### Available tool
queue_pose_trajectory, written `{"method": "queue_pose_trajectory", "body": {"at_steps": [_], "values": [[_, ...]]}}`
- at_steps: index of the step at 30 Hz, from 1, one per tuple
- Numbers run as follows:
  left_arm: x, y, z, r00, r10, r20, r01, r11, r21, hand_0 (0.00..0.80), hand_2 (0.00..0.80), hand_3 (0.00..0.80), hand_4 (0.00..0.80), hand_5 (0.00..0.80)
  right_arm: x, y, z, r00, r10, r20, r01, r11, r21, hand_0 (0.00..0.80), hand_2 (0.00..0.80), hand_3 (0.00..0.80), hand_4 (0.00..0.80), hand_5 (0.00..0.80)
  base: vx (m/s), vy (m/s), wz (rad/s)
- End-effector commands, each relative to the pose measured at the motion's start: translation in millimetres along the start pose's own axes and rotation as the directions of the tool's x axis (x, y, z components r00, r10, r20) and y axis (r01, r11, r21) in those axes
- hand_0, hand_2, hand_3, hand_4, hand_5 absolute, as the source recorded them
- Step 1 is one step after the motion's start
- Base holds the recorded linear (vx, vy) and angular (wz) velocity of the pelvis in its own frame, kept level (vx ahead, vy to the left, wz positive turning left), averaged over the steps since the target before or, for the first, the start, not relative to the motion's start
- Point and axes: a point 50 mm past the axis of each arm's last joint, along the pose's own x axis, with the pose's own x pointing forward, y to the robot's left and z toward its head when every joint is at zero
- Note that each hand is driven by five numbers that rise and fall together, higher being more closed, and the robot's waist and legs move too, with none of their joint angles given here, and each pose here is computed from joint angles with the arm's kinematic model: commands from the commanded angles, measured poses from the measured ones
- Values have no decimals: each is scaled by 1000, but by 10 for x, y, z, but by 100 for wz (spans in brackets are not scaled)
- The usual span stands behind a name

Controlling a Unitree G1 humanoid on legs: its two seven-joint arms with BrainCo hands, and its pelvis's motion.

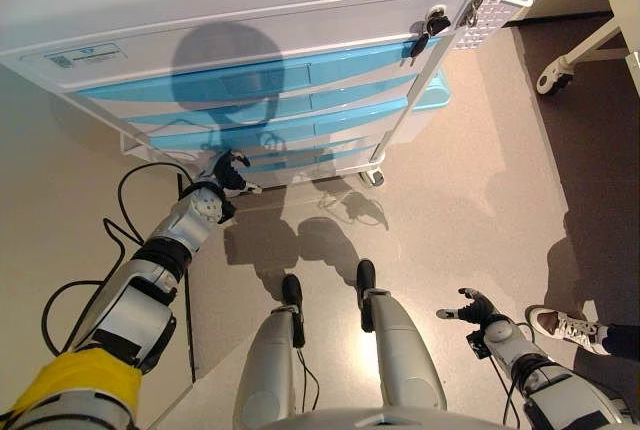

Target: Open the drawer and pick up the medicine

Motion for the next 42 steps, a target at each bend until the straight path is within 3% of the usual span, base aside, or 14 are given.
{"method": "queue_pose_trajectory", "body": {"at_steps": [1, 11, 19, 22, 25, 26, 28, 31, 37, 41, 42], "values": [[56, 421, 258, 974, 200, 108, -198, 980, -27, 0, 0, 0, 0, 0, -53, 23, -229, 999, -10, -53, 10, 1000, -15, 0, 0, 0, 0, 0, 0, 0, 0], [-29, 430, 148, 952, 290, 95, -285, 956, -67, 0, 0, 0, 0, 0, -65, 86, -204, 1000, -3, -25, 3, 1000, -15, 0, 0, 0, 0, 0, 0, 0, 0], [-49, 375, 6, 967, 251, 46, -249, 968, -40, 0, 0, 0, 0, 0, -71, 72, -259, 999, -9, -49, 8, 1000, -22, 0, 0, 0, 0, 0, -3, -3, 0], [-106, 223, -160, 982, 189, -14, -190, 980, -66, 0, 0, 0, 0, 0, -76, 75, -289, 998, -6, -65, 5, 1000, -24, 0, 0, 0, 0, 0, -3, -6, -3], [-269, -95, -422, 990, 92, -108, -112, 974, -196, 0, 0, 0, 0, 0, -81, 76, -326, 996, -5, -88, 4, 1000, -11, 0, 0, 0, 0, 0, 0, 0, 0], [-417, -328, -613, 982, 27, -186, -85, 947, -309, 0, 0, 0, 0, 0, -78, 73, -325, 995, -7, -95, 7, 1000, 0, 0, 0, 0, 0, 0, 0, 0, 0], [-496, -414, -695, 978, 2, -209, -77, 935, -347, 0, 0, 0, 0, 0, -73, 60, -312, 996, -12, -93, 12, 1000, 6, 0, 0, 0, 0, 0, 16, 4, 1], [-876, -815, -1057, 931, -140, -336, -41, 878, -477, 0, 0, 0, 0, 0, -73, 41, -324, 995, -13, -98, 15, 1000, 18, 0, 0, 0, 0, 0, 49, 7, 7], [-1357, -1168, -1487, 816, -293, -499, -34, 837, -546, 0, 0, 0, 0, 0, -85, 14, -388, 992, -18, -122, 23, 999, 37, 0, 0, 0, 0, 0, 36, 15, 8], [-1856, -1426, -1808, 661, -402, -634, -81, 801, -593, 0, 0, 0, 0, 0, -127, 88, -517, 986, 8, -168, 2, 998, 59, 0, 0, 0, 0, 0, 71, -8, 12], [-1857, -1427, -1809, 660, -403, -634, -81, 801, -593, 0, 0, 0, 0, 0, -128, 89, -518, 986, 8, -169, 2, 998, 59, 0, 0, 0, 0, 0, 85, -11, 17]]}}
